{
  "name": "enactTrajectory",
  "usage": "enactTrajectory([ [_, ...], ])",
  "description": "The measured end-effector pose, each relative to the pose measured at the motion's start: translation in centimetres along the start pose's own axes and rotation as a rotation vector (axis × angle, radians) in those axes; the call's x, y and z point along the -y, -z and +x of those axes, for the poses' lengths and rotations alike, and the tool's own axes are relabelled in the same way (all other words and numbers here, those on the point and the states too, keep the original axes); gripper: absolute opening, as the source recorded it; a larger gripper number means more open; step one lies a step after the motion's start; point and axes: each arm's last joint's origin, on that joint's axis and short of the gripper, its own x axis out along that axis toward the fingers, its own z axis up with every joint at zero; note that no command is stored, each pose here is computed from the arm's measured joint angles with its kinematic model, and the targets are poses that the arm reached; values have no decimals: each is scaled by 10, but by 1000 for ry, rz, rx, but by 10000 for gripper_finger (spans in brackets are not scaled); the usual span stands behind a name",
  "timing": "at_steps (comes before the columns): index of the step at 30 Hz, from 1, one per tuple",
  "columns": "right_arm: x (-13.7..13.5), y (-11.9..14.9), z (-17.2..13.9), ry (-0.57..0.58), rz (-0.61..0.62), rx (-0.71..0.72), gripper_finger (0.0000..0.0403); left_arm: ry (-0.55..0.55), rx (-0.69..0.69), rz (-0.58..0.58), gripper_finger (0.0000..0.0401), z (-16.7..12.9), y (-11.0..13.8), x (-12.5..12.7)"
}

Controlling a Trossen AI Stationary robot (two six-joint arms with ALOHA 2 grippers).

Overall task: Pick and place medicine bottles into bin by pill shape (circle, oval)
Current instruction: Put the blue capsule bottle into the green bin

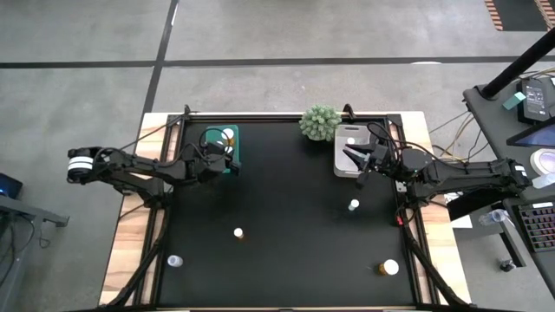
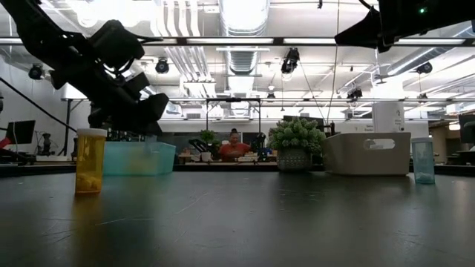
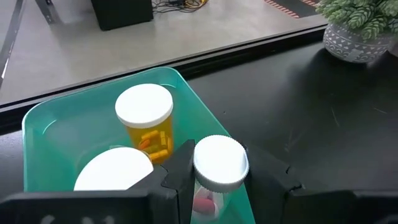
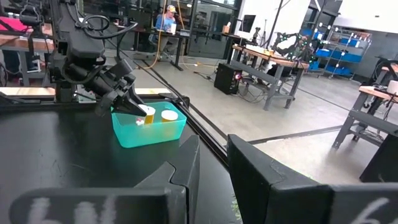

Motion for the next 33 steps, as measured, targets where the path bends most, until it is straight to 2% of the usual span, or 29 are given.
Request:
enactTrajectory([
  [33,0,0,0,0,-10,-3,73,-22,18,-5,96,4,3,1],
])
